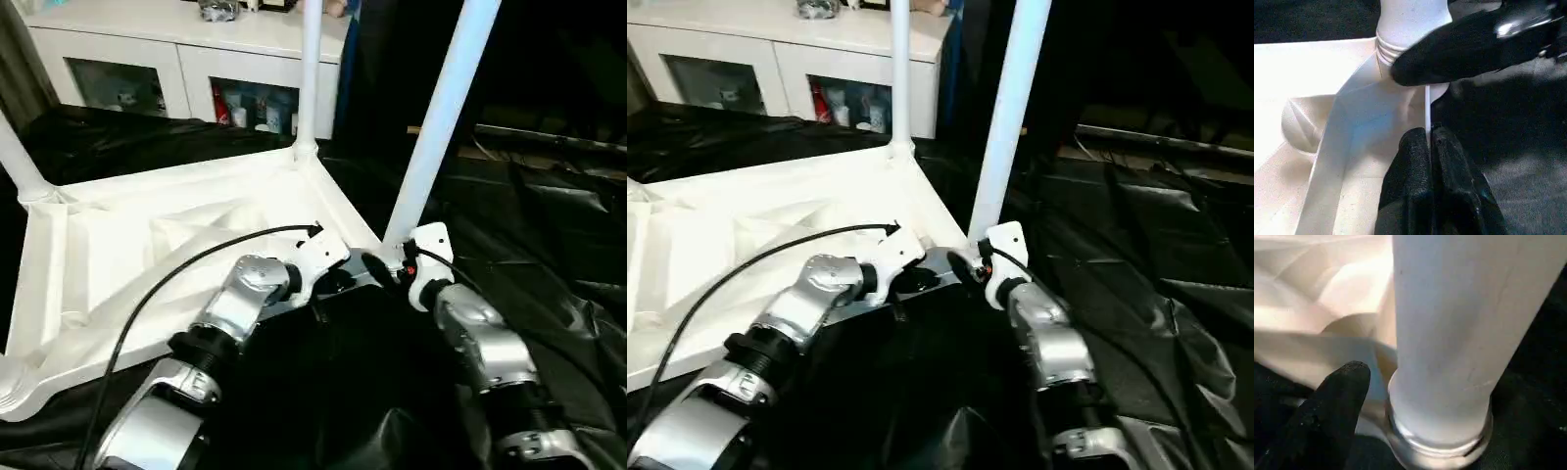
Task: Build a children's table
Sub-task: Rotate leg to tighten
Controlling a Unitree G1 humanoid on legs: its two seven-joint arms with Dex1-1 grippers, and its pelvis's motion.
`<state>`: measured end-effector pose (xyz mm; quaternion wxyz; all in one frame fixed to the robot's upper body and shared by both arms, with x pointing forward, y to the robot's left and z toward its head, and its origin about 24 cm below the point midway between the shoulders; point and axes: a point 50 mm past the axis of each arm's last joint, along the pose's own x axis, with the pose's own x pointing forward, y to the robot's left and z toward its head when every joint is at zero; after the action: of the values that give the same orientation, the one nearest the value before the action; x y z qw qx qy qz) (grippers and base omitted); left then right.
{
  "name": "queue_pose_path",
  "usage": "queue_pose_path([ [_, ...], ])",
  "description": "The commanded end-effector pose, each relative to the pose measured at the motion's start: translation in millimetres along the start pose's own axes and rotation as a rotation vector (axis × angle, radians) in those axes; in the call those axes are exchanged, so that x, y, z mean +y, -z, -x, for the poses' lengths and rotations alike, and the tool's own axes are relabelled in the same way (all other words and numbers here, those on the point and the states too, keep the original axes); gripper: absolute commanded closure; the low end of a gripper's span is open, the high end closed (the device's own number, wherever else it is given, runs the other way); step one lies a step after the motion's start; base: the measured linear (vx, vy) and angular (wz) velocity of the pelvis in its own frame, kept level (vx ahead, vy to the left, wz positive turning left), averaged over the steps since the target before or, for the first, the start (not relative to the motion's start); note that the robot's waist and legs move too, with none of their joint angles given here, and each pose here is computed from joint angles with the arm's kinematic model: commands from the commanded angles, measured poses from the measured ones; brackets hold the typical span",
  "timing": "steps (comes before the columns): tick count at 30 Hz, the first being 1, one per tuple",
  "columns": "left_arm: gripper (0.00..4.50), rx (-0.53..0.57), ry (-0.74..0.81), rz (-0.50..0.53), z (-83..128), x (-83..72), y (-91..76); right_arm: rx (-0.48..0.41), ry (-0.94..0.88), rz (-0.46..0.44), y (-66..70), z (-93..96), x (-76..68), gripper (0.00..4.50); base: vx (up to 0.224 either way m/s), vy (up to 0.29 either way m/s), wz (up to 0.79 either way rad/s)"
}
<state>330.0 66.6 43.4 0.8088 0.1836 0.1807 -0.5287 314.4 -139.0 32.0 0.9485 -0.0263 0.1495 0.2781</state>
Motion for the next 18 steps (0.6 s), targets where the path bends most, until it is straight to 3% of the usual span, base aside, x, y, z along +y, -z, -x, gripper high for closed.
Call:
queue_pose_path([
  [1,4.50,-0.038,0.090,-0.014,-2.0,-8.8,-0.8,-0.032,-0.263,0.048,-9.8,-4.3,30.5,0.57,0.000,0.000,0.00],
  [8,4.50,-0.048,0.318,-0.059,30.0,-11.7,11.9,0.013,-0.488,0.094,-9.8,22.4,22.0,0.57,0.000,0.000,0.00],
  [18,4.50,-0.017,0.413,-0.042,56.4,-9.1,23.2,0.095,-0.634,0.141,-1.4,39.9,20.9,0.57,0.000,0.000,0.00],
])
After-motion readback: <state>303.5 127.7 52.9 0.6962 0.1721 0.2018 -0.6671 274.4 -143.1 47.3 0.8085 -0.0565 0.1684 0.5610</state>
